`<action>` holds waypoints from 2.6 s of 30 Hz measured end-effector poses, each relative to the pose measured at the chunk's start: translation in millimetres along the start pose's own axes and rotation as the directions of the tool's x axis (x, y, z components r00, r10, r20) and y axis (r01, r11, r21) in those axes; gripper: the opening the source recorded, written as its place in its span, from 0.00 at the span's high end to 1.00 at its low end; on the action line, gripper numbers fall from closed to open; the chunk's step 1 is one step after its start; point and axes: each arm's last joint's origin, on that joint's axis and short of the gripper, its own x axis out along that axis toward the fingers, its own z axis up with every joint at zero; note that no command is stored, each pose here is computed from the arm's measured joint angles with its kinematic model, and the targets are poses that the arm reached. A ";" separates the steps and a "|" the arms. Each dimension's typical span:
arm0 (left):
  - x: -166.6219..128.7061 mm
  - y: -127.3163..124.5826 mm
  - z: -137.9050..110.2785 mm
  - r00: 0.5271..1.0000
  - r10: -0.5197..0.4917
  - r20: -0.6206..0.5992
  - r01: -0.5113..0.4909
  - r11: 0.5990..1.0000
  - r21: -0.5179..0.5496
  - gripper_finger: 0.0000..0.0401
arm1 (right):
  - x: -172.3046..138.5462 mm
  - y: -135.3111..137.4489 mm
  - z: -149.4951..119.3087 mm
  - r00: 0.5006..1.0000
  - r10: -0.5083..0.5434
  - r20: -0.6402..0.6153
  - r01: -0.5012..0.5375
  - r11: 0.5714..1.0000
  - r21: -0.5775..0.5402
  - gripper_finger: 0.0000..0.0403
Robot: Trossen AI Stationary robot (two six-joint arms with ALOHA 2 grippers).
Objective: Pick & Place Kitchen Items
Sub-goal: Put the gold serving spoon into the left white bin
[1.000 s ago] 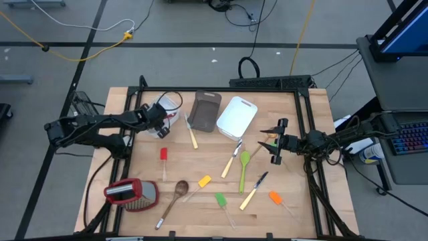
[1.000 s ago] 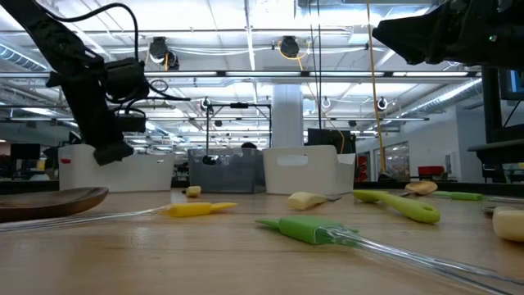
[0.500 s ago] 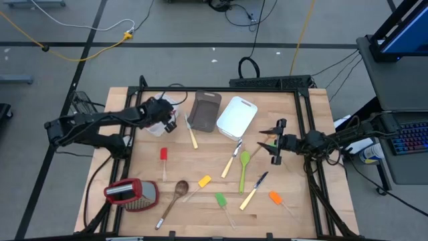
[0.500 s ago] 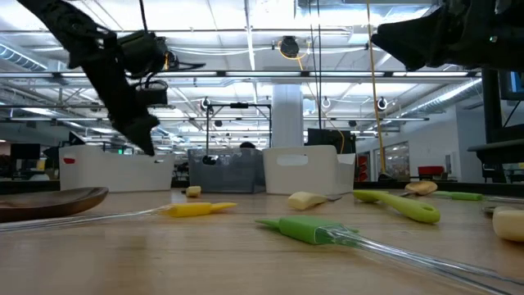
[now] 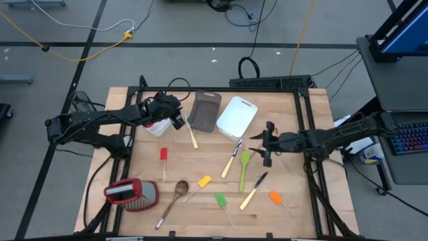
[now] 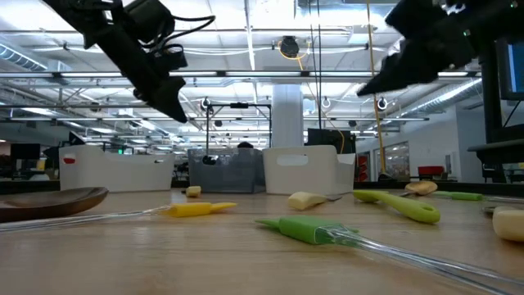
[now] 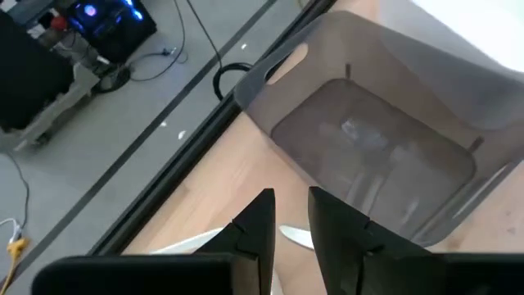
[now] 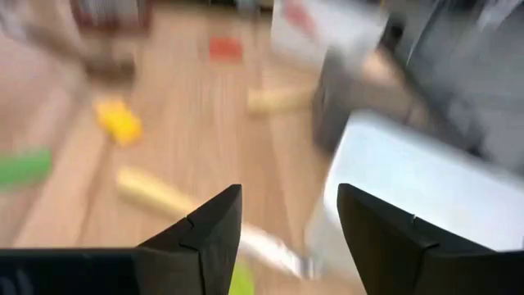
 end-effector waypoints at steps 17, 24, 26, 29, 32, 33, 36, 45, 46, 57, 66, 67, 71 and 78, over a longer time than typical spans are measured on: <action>-0.8 -1.7 6.7 0.998 -0.004 0.068 0.003 1.000 0.011 0.81 | 34.8 -31.3 -56.4 0.842 0.049 -0.537 -0.018 0.998 0.063 0.52; -0.8 -1.7 6.7 0.998 -0.004 0.067 0.002 1.000 0.030 0.81 | 47.0 -41.1 -70.3 0.790 0.047 -0.611 -0.042 0.999 0.024 0.52; -0.8 -1.7 6.7 0.998 -0.004 0.067 0.002 1.000 0.030 0.81 | 50.0 -43.4 -73.7 0.777 0.047 -0.628 -0.041 0.999 0.024 0.52; -0.8 -1.7 6.7 0.998 -0.004 0.067 0.002 1.000 0.030 0.81 | 53.4 -45.7 -78.0 0.758 0.057 -0.650 -0.055 0.998 0.024 0.55; -0.8 -1.8 6.6 0.998 -0.004 0.066 0.002 1.000 0.031 0.81 | 55.3 -46.4 -80.7 0.746 0.073 -0.662 -0.090 0.996 0.008 0.62; -0.8 -1.7 6.6 0.998 -0.004 0.066 0.002 1.000 0.031 0.81 | 55.7 -46.5 -81.3 0.744 0.090 -0.662 -0.113 0.994 0.009 0.64; -0.8 -2.0 6.6 0.998 -0.010 0.066 0.008 1.000 0.029 0.81 | 56.1 -46.6 -81.8 0.744 0.137 -0.654 -0.168 0.986 0.014 0.75; -0.7 -2.0 5.9 0.998 -0.012 0.060 0.013 1.000 -0.020 0.81 | 55.9 -45.7 -81.4 0.746 0.216 -0.630 -0.245 0.969 0.043 0.96; -0.7 -2.1 5.9 0.998 -0.012 0.060 0.014 1.000 -0.022 0.81 | 55.8 -45.8 -80.5 0.751 0.214 -0.624 -0.251 0.968 0.030 0.95; -1.4 -6.8 7.2 0.984 -0.159 0.076 0.163 0.985 -0.052 0.81 | 36.7 -48.1 -59.7 0.843 0.146 -0.517 -0.196 0.980 -0.043 0.98; -11.2 -26.7 20.8 0.913 -0.343 0.223 0.331 0.939 0.089 0.81 | 31.7 -43.1 -32.5 0.948 0.138 -0.288 -0.174 0.979 -0.106 0.97; -13.0 -29.5 22.6 0.900 -0.362 0.243 0.347 0.932 0.101 0.81 | 32.9 -42.6 -29.1 0.958 0.135 -0.255 -0.169 0.979 -0.114 0.97; -19.6 -39.7 27.6 0.852 -0.431 0.297 0.404 0.902 0.151 0.81 | 39.9 -39.6 -20.3 0.977 0.136 -0.162 -0.159 0.977 -0.143 0.97; -26.5 -51.7 27.9 0.824 -0.475 0.309 0.428 0.879 0.210 0.70 | 55.6 -35.2 -14.0 0.989 0.136 -0.063 -0.144 0.975 -0.168 0.97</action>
